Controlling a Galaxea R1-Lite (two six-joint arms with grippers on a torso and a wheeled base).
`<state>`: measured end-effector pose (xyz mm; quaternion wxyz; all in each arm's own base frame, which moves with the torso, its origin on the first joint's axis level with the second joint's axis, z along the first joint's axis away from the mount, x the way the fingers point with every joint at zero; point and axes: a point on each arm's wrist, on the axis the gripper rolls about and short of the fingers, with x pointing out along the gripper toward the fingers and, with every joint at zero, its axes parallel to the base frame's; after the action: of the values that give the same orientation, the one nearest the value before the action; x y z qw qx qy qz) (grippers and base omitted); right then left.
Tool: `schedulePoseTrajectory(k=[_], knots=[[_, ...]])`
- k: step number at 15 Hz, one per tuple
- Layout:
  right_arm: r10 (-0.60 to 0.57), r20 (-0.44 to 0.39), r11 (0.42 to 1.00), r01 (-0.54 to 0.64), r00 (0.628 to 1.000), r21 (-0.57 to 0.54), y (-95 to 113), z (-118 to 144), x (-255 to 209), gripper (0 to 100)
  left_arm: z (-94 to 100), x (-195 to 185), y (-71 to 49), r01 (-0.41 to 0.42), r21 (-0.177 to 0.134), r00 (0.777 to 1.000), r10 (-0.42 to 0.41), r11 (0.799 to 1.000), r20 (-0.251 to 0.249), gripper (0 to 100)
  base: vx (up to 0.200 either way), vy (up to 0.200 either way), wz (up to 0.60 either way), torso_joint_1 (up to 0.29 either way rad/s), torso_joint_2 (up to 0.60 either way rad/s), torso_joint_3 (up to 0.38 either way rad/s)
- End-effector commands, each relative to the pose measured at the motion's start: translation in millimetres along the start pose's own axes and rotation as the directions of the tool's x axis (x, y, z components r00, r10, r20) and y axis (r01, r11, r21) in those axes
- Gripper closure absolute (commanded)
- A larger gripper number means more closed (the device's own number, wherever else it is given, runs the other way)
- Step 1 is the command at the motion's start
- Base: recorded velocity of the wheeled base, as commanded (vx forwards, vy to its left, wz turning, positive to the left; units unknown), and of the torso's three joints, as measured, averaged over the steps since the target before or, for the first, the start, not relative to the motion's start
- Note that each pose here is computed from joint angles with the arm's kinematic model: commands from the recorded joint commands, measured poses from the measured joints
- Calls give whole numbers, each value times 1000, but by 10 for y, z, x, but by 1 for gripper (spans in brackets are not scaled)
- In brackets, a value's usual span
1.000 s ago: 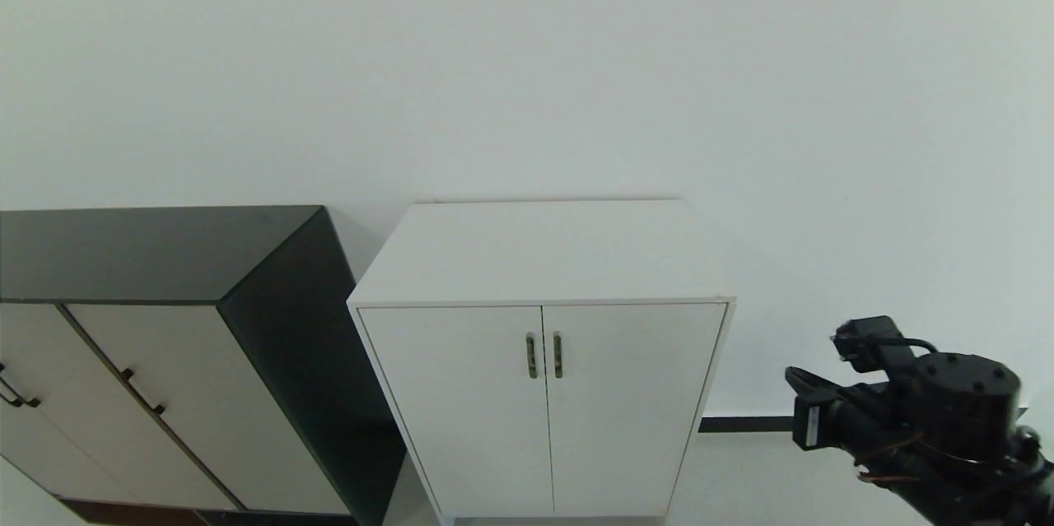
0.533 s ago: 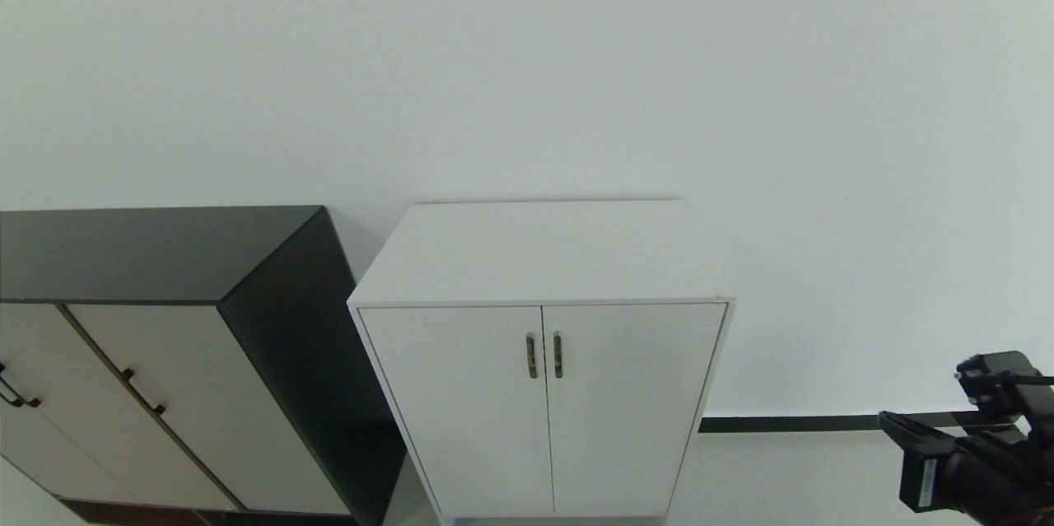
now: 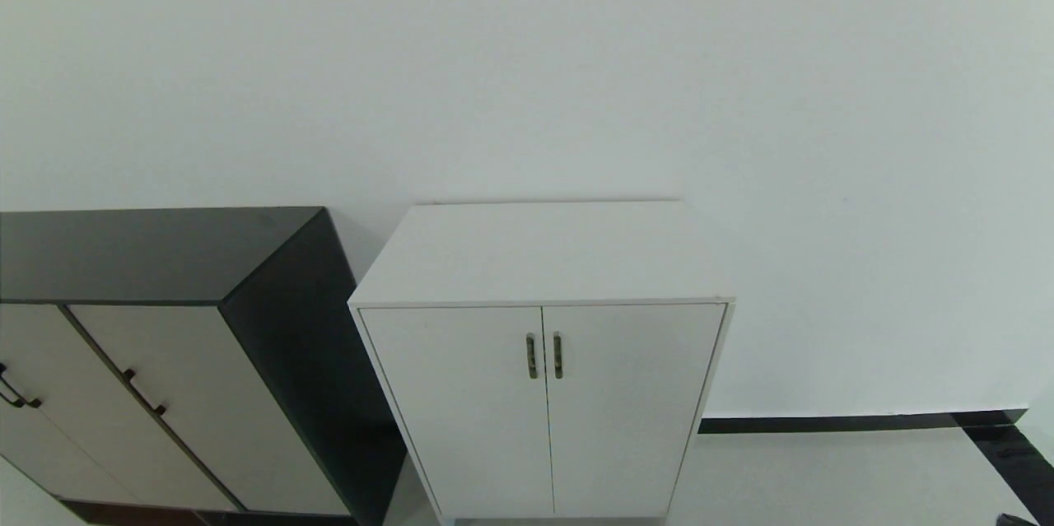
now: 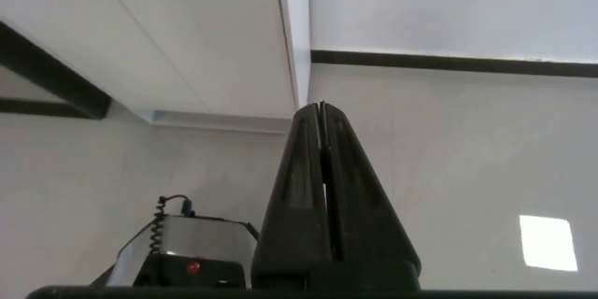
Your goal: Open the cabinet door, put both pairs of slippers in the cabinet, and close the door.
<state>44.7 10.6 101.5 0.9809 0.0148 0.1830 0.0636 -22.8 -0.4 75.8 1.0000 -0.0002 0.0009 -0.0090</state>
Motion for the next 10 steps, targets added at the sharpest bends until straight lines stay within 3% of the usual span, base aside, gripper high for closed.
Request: schedulePoseTrajectory(k=[1,7,10], knots=[[89,174,996,-93,981,14,-102,-348,-450,100,0,0,0,0,2,1000,0,1000,0,100,0,0,0,0,0,0],[212,193,977,-212,958,-22,-118,-370,-469,100,0,0,0,0,3,1000,0,1000,0,100,0,0,0,0,0,0],[211,190,977,-210,959,-29,-117,-369,-467,100,0,0,0,0,3,1000,0,1000,0,100,0,0,0,0,0,0]])
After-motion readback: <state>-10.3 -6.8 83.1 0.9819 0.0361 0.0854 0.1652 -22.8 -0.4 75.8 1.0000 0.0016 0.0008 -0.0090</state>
